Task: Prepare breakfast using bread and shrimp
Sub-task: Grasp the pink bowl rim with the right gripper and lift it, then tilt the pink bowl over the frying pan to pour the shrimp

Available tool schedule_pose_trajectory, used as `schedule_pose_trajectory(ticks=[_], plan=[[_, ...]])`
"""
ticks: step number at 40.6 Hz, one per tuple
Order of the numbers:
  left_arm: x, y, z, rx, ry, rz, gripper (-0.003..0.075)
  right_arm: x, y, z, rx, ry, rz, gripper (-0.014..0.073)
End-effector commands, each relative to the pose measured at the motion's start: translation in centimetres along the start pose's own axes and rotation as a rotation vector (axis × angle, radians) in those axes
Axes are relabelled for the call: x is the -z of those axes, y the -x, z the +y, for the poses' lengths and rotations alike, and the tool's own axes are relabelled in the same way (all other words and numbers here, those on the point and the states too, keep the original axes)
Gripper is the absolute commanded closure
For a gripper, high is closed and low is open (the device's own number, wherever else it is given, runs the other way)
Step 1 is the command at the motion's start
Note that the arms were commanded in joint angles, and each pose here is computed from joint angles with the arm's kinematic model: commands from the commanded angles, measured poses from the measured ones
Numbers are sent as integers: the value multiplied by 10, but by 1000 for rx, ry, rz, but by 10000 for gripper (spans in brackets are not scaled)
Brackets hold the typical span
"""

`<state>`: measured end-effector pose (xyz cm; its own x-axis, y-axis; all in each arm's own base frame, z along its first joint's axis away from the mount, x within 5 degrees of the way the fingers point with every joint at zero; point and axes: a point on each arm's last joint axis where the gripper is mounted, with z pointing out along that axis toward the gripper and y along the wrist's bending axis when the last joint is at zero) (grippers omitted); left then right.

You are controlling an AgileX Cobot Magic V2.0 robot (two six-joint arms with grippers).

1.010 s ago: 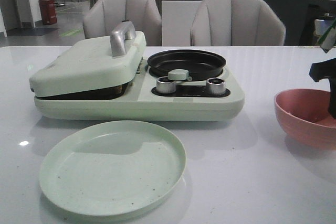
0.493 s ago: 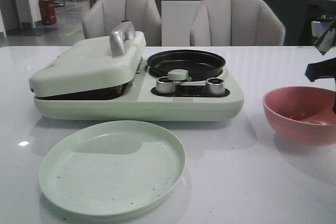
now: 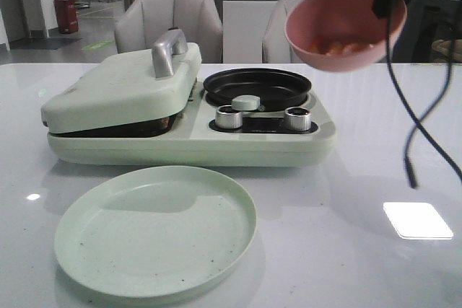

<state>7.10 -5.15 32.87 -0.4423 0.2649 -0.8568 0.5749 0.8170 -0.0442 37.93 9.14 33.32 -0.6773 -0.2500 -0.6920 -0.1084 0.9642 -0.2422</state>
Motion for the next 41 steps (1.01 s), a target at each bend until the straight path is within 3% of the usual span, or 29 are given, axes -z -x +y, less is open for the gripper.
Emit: schedule_pose_trajectory(ticks=[1, 12, 23, 31, 41], plan=[[4, 13, -1, 18, -7, -93, 619, 48, 40, -3, 37, -130, -248, 550], [4, 13, -1, 18, -7, -93, 619, 56, 75, 46, 267, -424, -391, 550], [4, 13, -1, 18, -7, -93, 619, 34, 83, 99, 474, -653, -436, 550], [4, 13, -1, 18, -7, -93, 619, 27, 85, 120, 629, -850, -514, 550], [4, 13, -1, 18, -7, -93, 619, 32, 90, 120, 613, -868, -525, 550]])
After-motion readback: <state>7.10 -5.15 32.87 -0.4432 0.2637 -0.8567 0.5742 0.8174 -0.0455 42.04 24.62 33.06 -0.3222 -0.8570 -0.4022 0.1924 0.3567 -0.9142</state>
